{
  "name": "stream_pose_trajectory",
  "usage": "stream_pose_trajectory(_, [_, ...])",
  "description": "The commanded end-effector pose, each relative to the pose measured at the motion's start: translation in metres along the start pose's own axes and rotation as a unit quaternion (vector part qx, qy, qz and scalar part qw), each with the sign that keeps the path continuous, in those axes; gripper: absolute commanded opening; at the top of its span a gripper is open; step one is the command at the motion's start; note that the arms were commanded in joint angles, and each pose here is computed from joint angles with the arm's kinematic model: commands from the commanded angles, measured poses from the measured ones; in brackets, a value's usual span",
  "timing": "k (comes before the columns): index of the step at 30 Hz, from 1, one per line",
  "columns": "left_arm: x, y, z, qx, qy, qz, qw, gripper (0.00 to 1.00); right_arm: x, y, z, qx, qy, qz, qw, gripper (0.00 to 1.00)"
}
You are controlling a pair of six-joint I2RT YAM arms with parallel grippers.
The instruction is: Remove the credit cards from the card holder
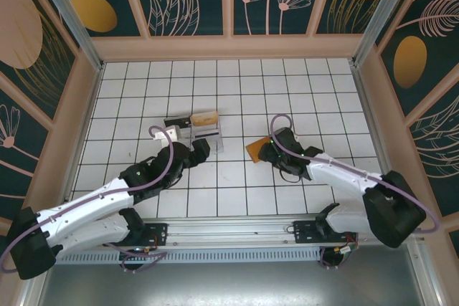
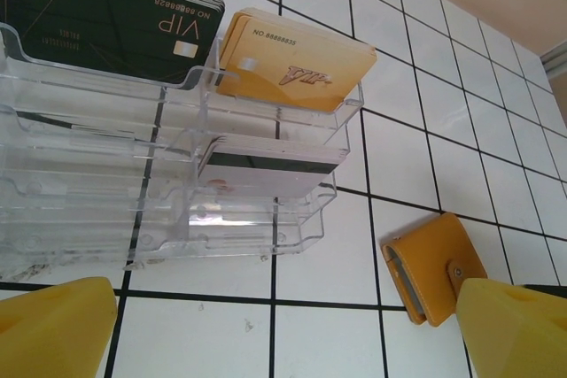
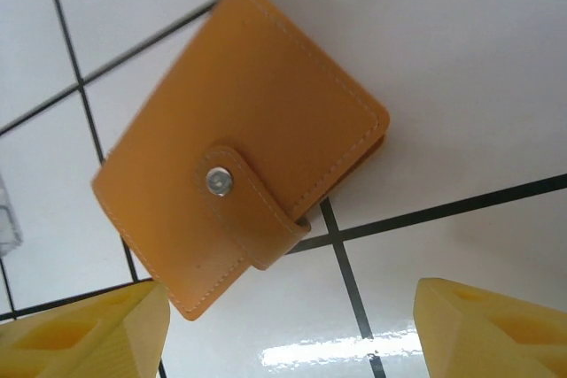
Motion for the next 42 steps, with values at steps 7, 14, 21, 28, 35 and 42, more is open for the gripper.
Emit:
stream_pose_trajectory(7, [-0.002,0.005,0.007,-0.005,-0.001,-0.019,1.000,0.99,-0.017,-0.020,0.024,-0.045,-0.017,0.019,0.999,0.77])
stream_pose_trajectory(14, [-0.006,0.005,0.008,-0.016,-0.008,-0.030,0.999,0.99,-0.046,-0.037,0.040,-0.037,0.013,0.004,0.999,0.77])
stream_pose_trajectory(21, [-0.008,-0.001,0.002,-0.023,-0.024,-0.030,0.999,0.99,-0.070,-0.051,0.060,-0.035,0.048,0.003,0.998,0.77])
stream_pose_trajectory(28, [-0.015,-0.016,-0.018,-0.034,-0.035,-0.016,0.999,0.99,-0.079,-0.046,0.070,0.000,0.106,-0.006,0.994,0.76])
stream_pose_trajectory(35, [-0.016,-0.026,-0.023,-0.048,-0.032,-0.027,0.998,0.99,-0.068,-0.026,0.060,0.110,0.201,-0.062,0.971,0.63])
stream_pose_trajectory(42, [-0.015,-0.027,-0.024,-0.043,-0.052,-0.022,0.997,0.99,-0.047,-0.035,0.067,0.134,0.245,-0.049,0.959,0.44])
Point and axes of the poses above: each hand's point on the last joint's axis, 136 mm out from that joint toward the fingers, its own y axis back along the fingers, its own z axis along the line the jaws close on, x = y × z, the point moved 8 cm from there along y, back along the fingers, and after that the axes turned 6 degrees about -y, right-handed, at the moved point
